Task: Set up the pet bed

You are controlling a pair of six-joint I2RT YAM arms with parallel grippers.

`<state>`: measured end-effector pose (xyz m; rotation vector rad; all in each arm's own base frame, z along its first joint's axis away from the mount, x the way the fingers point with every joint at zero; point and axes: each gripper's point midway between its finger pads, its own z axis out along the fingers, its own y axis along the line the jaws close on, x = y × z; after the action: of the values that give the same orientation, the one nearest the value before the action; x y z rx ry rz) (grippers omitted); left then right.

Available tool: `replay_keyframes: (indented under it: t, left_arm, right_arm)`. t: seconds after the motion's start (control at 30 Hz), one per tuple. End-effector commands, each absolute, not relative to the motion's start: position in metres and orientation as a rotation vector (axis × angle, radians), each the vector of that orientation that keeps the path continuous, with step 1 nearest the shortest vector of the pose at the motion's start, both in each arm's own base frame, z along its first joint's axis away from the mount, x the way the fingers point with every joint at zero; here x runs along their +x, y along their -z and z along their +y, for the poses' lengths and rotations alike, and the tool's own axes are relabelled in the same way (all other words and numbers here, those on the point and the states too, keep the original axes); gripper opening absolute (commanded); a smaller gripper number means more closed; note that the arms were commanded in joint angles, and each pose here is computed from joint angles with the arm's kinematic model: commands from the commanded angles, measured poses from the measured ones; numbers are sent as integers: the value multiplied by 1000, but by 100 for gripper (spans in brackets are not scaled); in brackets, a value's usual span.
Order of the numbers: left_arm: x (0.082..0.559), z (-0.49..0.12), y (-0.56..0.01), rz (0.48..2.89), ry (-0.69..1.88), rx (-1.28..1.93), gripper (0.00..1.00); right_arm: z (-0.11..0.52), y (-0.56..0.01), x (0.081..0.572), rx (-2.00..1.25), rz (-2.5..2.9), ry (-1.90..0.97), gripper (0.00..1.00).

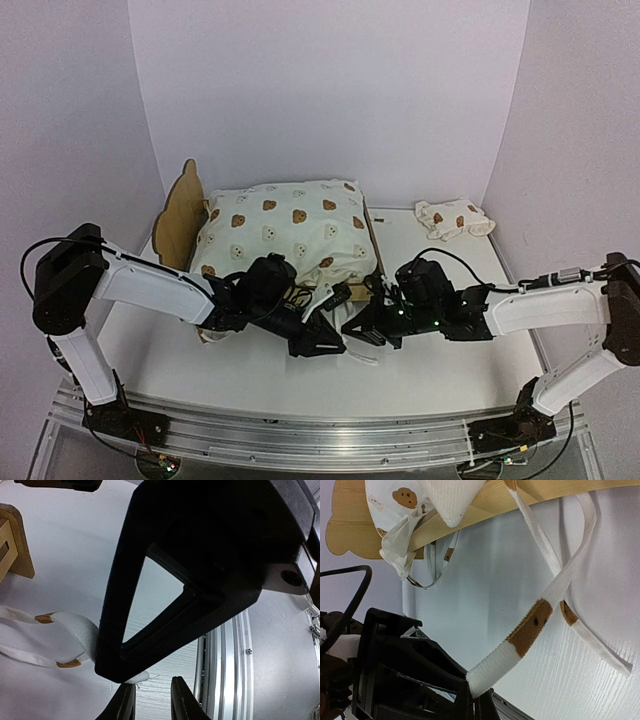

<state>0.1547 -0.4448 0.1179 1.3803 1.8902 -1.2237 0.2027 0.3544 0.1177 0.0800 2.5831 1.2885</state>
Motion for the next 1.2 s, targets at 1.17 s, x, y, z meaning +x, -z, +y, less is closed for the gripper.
replay_keyframes:
  t: [1.17]
  left_arm:
    - [192, -446, -90, 1980, 936, 1367, 0]
  right_arm:
    - [314, -76, 186, -145, 2815, -849, 34]
